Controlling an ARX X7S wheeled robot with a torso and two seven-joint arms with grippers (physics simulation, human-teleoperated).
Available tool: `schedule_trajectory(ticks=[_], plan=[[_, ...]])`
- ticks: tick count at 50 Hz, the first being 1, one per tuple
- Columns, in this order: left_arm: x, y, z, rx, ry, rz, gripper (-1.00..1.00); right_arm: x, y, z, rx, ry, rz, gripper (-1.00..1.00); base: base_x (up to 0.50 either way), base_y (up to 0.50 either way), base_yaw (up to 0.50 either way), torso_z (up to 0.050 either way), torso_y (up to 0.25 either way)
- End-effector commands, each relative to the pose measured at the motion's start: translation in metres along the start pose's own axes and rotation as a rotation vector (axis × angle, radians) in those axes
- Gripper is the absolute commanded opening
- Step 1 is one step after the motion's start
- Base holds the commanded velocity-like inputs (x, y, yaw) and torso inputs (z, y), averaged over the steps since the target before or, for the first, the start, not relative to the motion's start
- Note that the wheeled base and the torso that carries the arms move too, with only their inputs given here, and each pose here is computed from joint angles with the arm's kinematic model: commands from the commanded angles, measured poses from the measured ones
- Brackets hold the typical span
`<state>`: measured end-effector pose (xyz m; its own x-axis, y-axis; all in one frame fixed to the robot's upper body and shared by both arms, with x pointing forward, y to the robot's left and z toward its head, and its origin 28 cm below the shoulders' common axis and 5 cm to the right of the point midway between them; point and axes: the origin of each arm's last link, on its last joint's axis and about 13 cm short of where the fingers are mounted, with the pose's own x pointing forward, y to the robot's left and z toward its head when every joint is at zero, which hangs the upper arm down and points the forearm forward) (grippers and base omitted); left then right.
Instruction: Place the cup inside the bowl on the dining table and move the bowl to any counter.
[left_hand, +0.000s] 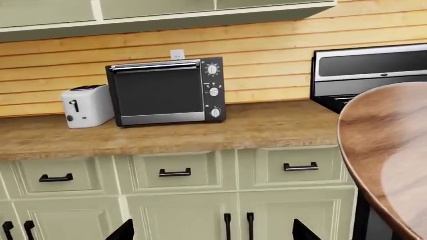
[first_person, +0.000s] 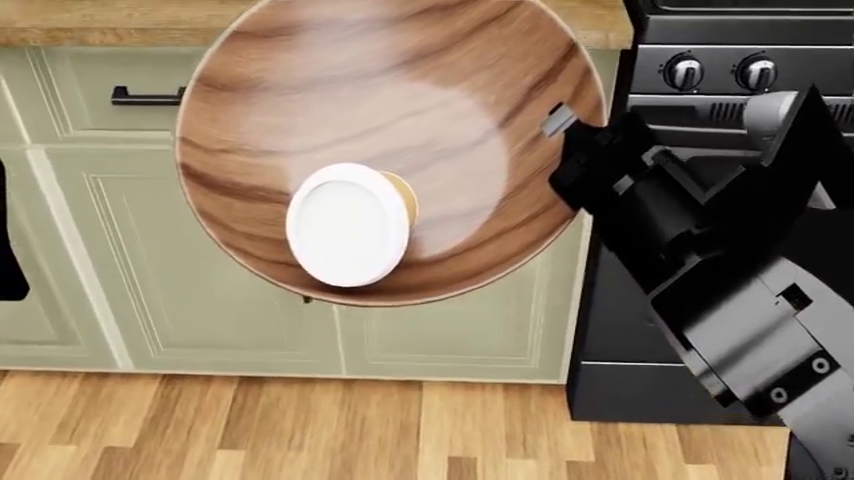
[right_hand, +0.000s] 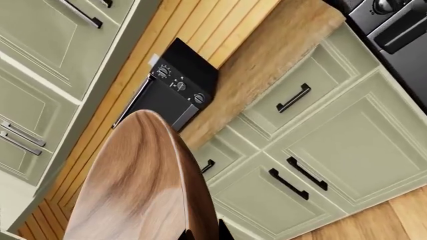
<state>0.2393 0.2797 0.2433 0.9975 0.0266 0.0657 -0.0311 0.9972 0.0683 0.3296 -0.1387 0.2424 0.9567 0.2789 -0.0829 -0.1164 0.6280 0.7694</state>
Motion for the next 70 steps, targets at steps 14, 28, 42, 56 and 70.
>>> schedule_trajectory(ticks=[14,28,42,56,70], plan=[[-0.0004,0.0002,-0.0001,-0.001,0.001,0.005,1.00,-0.0015,0.0039,0.0069,0.021,-0.022,0.014,-1.00,0.50,0.00,0.00,0.000,0.001],[-0.0002,0.0002,-0.0020,-0.004,0.005,0.004,1.00,-0.0018,0.0015,0.0058,0.023,-0.024,0.004,-1.00,0.50,0.00,0.00,0.000,0.001],[-0.0014,0.0009,-0.0019,-0.007,0.004,0.007,1.00,-0.0032,-0.0003,0.0042,0.023,-0.020,-0.002,-1.00,0.50,0.00,0.00,0.000,0.001],[0.0003,-0.0018,-0.0030,-0.005,0.009,0.001,1.00,-0.0043,-0.0044,0.0035,0.038,-0.023,-0.016,-1.00,0.40,-0.12,0.00,0.000,0.001],[-0.0006,-0.0005,-0.0059,-0.010,0.011,0.004,1.00,-0.0023,-0.0038,0.0020,0.030,-0.013,-0.015,-1.00,0.39,-0.34,0.00,0.000,0.001]])
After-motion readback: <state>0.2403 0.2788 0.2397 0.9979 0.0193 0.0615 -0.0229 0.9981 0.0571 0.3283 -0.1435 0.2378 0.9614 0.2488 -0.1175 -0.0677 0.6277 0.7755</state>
